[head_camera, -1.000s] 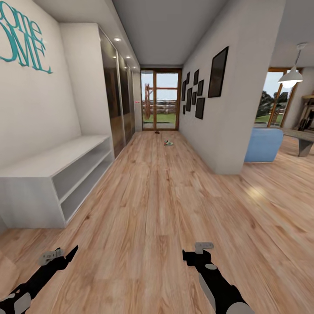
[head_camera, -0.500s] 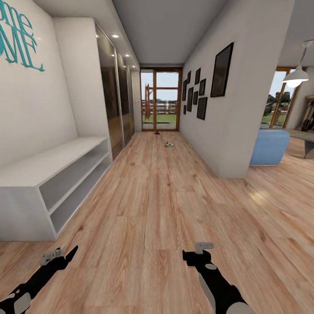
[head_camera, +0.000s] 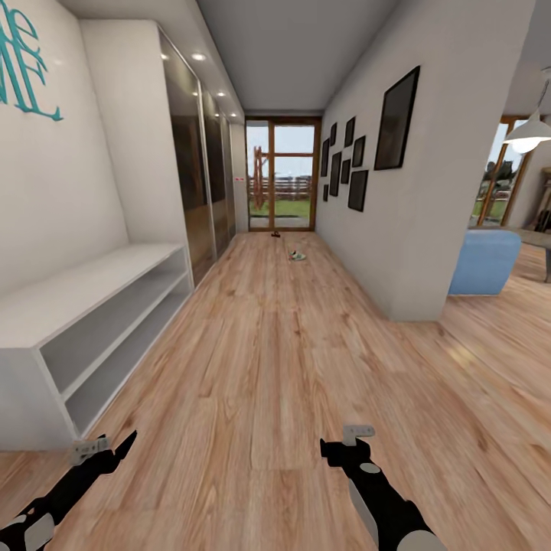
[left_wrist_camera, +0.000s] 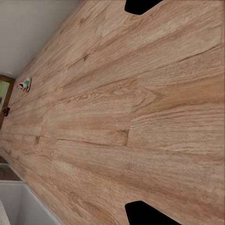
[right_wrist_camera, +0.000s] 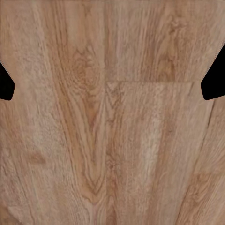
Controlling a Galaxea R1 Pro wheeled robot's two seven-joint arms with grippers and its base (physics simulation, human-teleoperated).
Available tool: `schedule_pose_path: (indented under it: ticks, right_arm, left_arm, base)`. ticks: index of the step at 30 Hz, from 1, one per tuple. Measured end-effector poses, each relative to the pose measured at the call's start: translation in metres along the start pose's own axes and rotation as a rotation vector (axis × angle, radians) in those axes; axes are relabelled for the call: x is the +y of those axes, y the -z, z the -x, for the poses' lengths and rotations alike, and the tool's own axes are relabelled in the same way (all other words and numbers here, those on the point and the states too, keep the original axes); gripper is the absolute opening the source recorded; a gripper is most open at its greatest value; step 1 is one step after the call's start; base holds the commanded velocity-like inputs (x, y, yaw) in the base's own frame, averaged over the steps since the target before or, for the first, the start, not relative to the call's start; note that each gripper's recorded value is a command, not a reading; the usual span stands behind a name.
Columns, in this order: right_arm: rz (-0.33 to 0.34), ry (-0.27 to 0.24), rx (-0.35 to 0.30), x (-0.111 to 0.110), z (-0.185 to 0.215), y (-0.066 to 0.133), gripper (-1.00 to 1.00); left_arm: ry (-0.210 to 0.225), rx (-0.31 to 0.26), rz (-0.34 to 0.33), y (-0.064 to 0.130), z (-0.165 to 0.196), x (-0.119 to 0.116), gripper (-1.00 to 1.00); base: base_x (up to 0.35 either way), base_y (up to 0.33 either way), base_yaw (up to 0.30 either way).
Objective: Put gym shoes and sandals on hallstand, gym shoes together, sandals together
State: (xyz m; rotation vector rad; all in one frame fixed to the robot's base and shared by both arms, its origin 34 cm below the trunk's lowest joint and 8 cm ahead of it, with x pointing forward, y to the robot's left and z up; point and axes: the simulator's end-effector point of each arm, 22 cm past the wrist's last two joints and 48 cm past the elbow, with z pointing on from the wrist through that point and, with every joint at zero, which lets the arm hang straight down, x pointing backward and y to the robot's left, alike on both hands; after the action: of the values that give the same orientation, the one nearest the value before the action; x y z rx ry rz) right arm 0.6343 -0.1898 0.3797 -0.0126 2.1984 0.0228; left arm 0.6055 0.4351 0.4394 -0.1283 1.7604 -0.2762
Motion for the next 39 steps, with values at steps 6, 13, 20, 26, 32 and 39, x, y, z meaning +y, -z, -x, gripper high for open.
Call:
schedule_pose_path:
  ticks: [6,13,20,26,32,39]
  right_arm:
    - [0.0,0.0,0.0,0.0,0.0,0.0,1.0]
    - [0.0,0.0,0.0,0.0,0.0,0.0,1.0]
    - [0.0,0.0,0.0,0.0,0.0,0.0,1.0]
    - [0.0,0.0,0.0,-0.0001,0.0,0.0,1.0]
    - [0.0,-0.001,0.0,-0.0001,0.0,0.0,1.0]
    - [0.0,-0.001,0.0,-0.0001,0.0,0.0,1.0]
  left_arm:
    - [0.001,0.0,0.0,0.0,0.0,0.0001,1.0]
    - [0.0,0.0,0.0,0.0,0.0,0.0,1.0]
    - [0.001,0.0,0.0,0.0,0.0,0.0001,1.0]
    - [0.0,0.0,0.0,0.0,0.0001,0.0,1.0]
    - [0.0,0.0,0.0,0.0,0.0001,0.0,1.0]
    - [0.0,0.0,0.0,0.0,-0.0001,-0.0001,1.0]
  base:
    - [0.347,0.0,0.0]
    - [0.347,0.0,0.0]
    - [0.347,0.0,0.0]
    - [0.347,0.0,0.0]
    - [0.348,0.0,0.0]
    - [0.347,0.0,0.0]
